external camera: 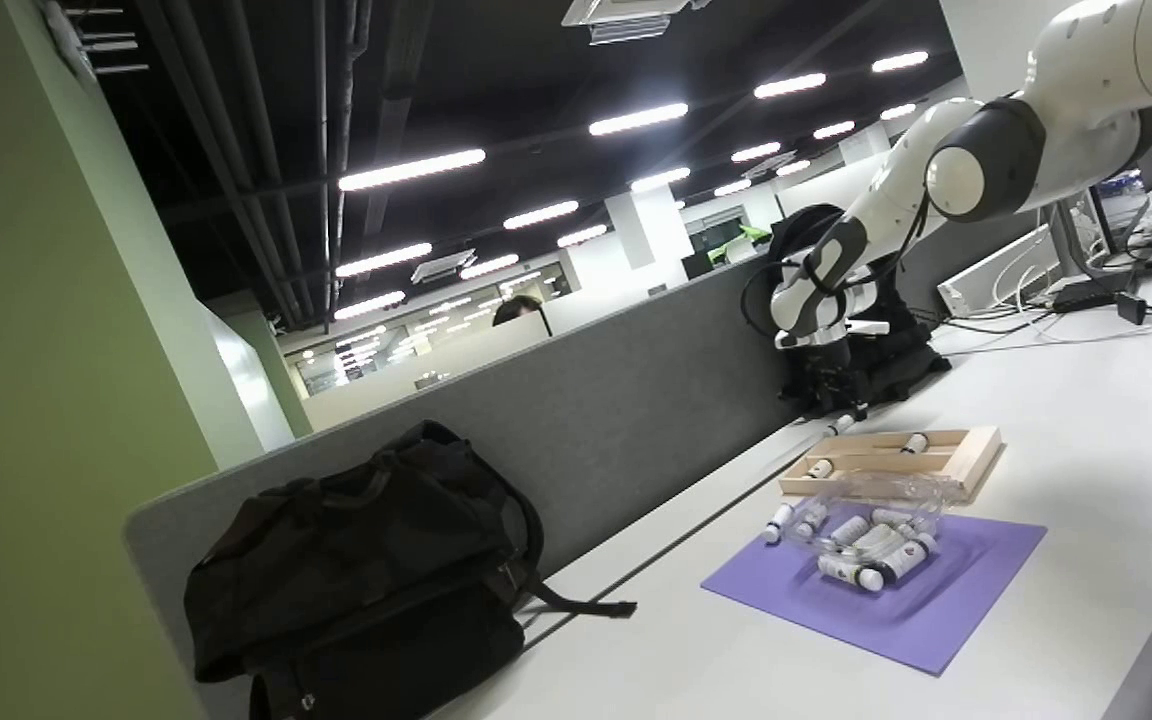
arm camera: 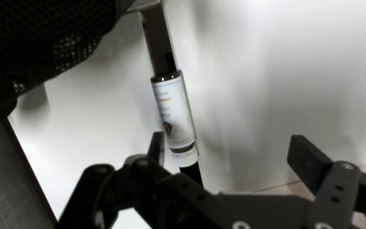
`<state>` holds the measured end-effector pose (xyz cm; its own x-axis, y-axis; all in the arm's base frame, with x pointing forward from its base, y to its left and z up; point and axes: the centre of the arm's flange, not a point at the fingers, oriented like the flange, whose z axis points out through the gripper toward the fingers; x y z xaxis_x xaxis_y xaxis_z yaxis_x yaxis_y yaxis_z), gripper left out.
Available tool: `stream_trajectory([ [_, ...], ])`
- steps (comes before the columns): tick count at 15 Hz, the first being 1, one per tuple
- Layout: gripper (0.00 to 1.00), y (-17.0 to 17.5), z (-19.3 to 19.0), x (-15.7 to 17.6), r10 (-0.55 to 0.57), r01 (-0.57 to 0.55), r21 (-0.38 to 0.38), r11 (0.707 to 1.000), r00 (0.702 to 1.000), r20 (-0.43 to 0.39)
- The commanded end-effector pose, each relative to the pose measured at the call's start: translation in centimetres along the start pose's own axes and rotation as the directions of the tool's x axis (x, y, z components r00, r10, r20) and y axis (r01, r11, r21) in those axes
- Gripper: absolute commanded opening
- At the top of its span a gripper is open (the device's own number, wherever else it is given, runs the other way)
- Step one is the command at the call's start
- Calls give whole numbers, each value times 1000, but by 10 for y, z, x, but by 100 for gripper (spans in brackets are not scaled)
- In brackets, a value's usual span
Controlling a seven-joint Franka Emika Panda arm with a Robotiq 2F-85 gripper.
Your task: Take the bottle from the right of the box and put it in the right compartment of the box
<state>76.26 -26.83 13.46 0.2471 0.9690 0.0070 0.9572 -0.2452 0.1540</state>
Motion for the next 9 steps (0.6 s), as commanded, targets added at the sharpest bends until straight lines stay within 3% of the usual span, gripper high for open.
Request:
stream_trajectory([
  [1, 100, 0, -3, -1, 7, -7, 17, 1000, 1000, -7],
  [6, 100, -3, -4, -2, 38, -40, 52, 998, 999, 39],
  [7, 100, -3, 2, -1, 5, -6, 27, 1000, 1000, 5],
  [9, 100, -5, 4, -4, 11, -11, 40, 999, 1000, 14],
])
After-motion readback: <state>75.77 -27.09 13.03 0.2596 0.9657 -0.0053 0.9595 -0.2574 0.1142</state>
